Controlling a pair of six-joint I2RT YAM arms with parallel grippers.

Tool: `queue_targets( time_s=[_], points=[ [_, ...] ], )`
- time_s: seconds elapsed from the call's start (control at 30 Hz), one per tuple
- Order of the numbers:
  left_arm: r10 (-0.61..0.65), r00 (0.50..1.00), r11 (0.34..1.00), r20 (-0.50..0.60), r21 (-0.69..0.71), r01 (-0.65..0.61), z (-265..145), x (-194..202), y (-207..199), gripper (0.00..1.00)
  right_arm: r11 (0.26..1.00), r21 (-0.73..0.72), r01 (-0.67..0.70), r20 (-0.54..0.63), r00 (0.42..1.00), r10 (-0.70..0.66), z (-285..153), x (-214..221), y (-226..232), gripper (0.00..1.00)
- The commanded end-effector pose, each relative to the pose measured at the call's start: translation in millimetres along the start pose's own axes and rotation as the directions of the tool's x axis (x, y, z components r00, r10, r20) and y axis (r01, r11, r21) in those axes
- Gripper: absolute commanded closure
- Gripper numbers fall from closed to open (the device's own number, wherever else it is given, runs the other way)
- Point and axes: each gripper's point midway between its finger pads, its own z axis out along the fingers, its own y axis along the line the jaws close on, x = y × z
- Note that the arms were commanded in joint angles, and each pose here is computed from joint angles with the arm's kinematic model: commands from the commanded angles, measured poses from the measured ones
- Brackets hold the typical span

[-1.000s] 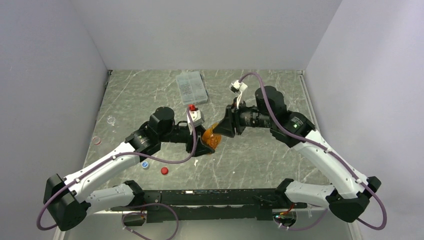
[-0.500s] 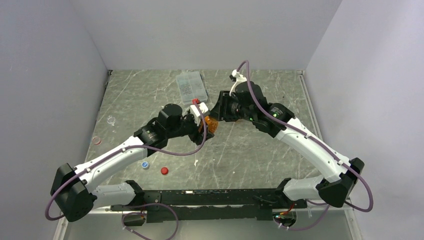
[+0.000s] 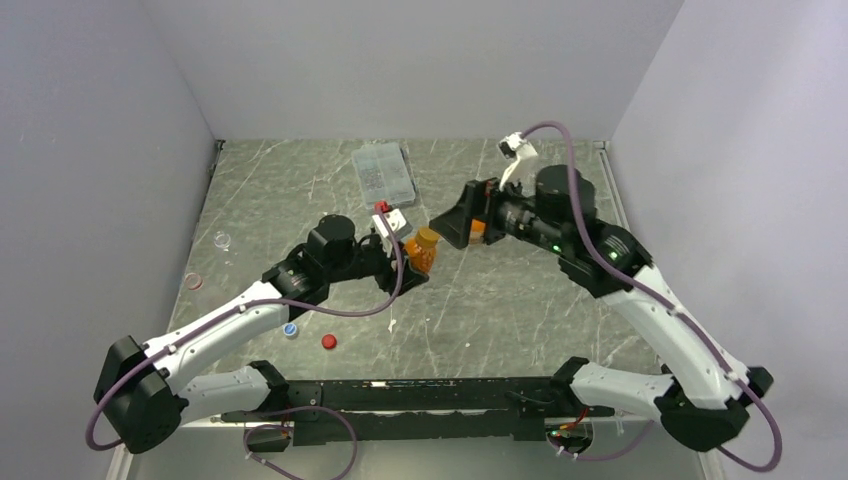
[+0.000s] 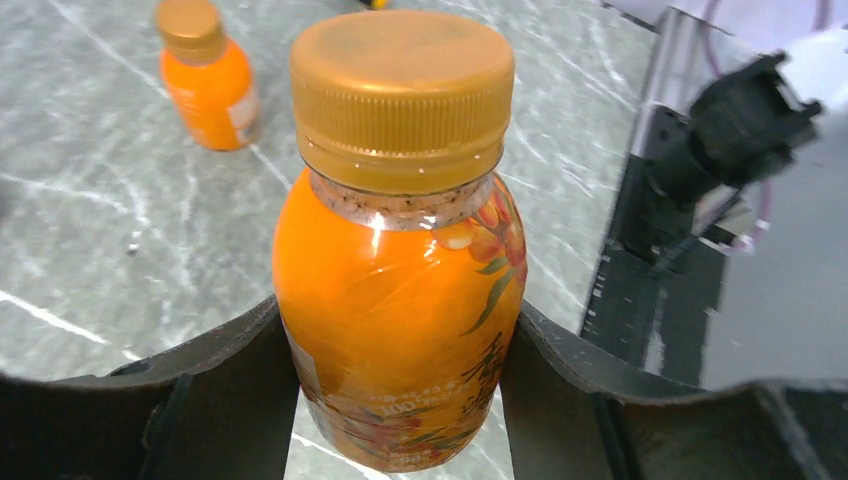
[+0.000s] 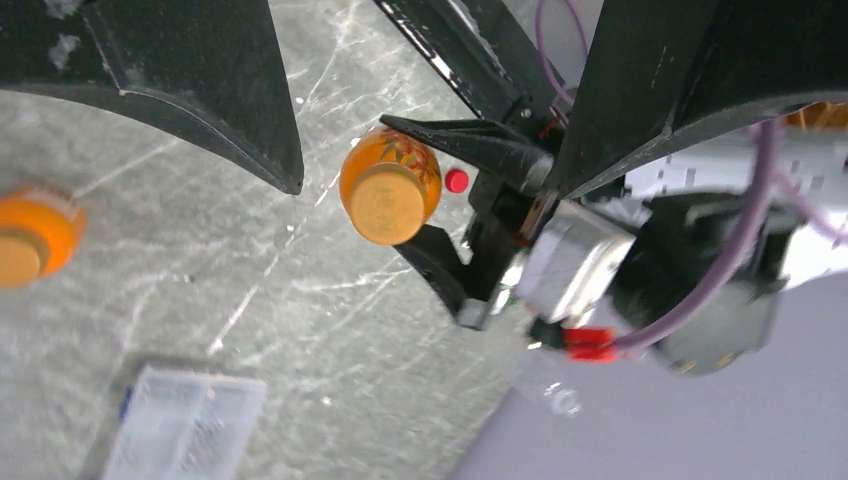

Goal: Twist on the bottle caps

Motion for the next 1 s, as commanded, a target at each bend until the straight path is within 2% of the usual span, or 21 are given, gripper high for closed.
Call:
queue_targets(
  time_s=[0.0,0.1,0.2,0.33,0.4,0.67,0.97],
  points=[
    [-0.010,0.997,0.965,0.078,0.263,-0.010,-18,-22,-49,1.00,0.938,-0.248,0.243,0.040,0.970,-0.240,-21,6,30,0.00],
    [-0.016,0.995,0.905,0.093,0.424,-0.025,-33,-26,-78,1.00,0.864,-0.399,0.306,0.031,0.947,-0.321,-32,27,42,0.02],
    [-0.025,0.997,0.813,0.075,0.582,-0.023,-48,-25,-105,1.00,0.777,-0.542,0.320,0.044,0.934,-0.354,-44,42,58,0.07],
    [-0.041,0.998,0.739,0.055,0.673,-0.007,-58,-24,-120,1.00,0.707,-0.644,0.291,0.022,0.931,-0.364,-48,54,70,0.15],
    [-0.043,0.998,0.734,0.055,0.679,-0.005,-59,-24,-121,1.00,0.681,-0.676,0.281,0.022,0.932,-0.362,-50,56,74,0.19],
    [-0.040,0.998,0.736,0.054,0.677,-0.007,-59,-26,-121,1.00,0.670,-0.696,0.259,0.013,0.938,-0.348,-46,57,77,0.33],
    [-0.038,0.998,0.746,0.058,0.666,-0.010,-54,-28,-118,1.00,0.682,-0.684,0.259,0.002,0.936,-0.352,-42,60,74,0.35]
  ],
)
